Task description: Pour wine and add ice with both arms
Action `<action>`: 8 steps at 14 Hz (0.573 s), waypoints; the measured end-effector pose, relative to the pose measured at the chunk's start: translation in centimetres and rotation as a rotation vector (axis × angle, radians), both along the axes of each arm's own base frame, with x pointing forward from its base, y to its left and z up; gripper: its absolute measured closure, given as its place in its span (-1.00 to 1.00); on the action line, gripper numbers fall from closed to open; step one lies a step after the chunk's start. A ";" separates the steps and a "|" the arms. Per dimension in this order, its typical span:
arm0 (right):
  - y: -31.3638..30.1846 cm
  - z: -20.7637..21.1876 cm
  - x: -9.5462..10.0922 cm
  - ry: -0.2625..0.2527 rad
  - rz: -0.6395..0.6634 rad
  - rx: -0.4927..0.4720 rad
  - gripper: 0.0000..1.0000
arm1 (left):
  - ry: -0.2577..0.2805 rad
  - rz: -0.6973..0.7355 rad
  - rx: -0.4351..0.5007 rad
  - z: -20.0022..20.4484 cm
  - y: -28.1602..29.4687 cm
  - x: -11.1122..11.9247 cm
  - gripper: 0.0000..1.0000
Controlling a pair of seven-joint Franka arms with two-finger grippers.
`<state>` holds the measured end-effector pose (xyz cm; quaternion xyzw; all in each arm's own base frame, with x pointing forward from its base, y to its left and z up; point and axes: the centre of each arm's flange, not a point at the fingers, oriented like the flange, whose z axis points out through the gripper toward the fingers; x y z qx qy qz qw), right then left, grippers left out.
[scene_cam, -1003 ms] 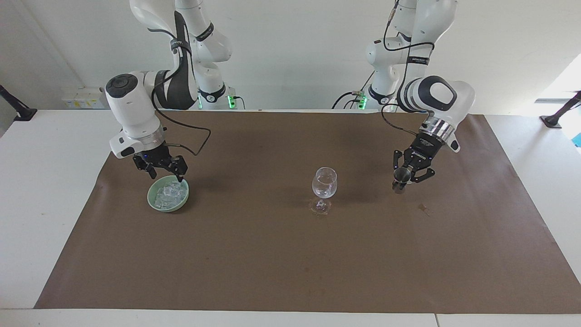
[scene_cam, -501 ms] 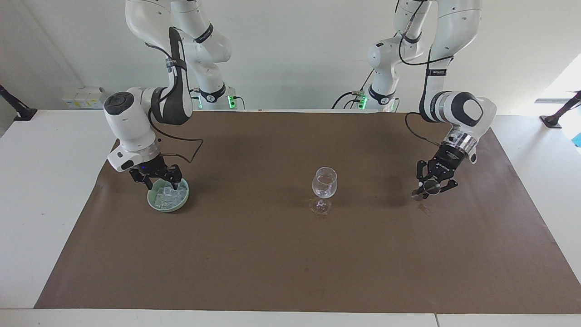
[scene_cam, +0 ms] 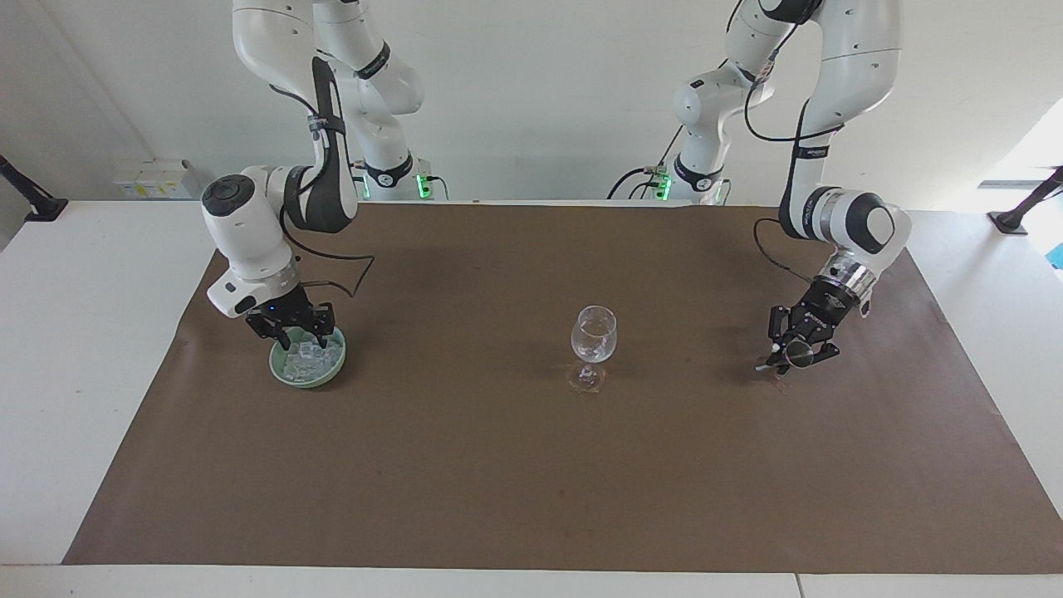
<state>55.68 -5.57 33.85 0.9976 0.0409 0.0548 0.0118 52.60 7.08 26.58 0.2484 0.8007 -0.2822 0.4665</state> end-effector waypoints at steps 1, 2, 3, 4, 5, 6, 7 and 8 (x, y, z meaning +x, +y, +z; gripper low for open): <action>0.0 -0.1 0.0 -0.004 0.001 -0.001 0.02 | -0.008 -0.003 0.002 -0.2 0.2 0.0 0.57; 0.0 -0.2 -0.1 -0.009 0.002 -0.001 0.03 | -0.014 -0.007 0.004 -0.3 0.3 0.1 0.57; 0.0 -0.3 -0.1 -0.013 0.002 -0.001 0.02 | -0.020 -0.012 0.007 -0.4 0.3 0.1 0.57; 0.0 -0.3 -0.2 -0.015 0.002 -0.002 0.03 | -0.025 -0.016 0.011 -0.5 0.2 0.1 0.57; 0.0 -0.3 -0.1 -0.015 0.002 -0.002 0.12 | -0.029 -0.020 0.015 -0.6 0.2 0.1 0.57; 0.0 -0.3 -0.1 -0.015 0.002 -0.002 0.31 | -0.031 -0.023 0.017 -0.6 0.2 0.1 0.57; 0.0 -0.2 -0.1 -0.018 0.003 -0.002 0.56 | -0.035 -0.028 0.020 -0.8 0.1 0.0 0.57; 0.2 0.2 -0.1 -0.024 0.006 -0.002 0.56 | -0.036 -0.031 0.022 -1.0 0.1 0.0 0.57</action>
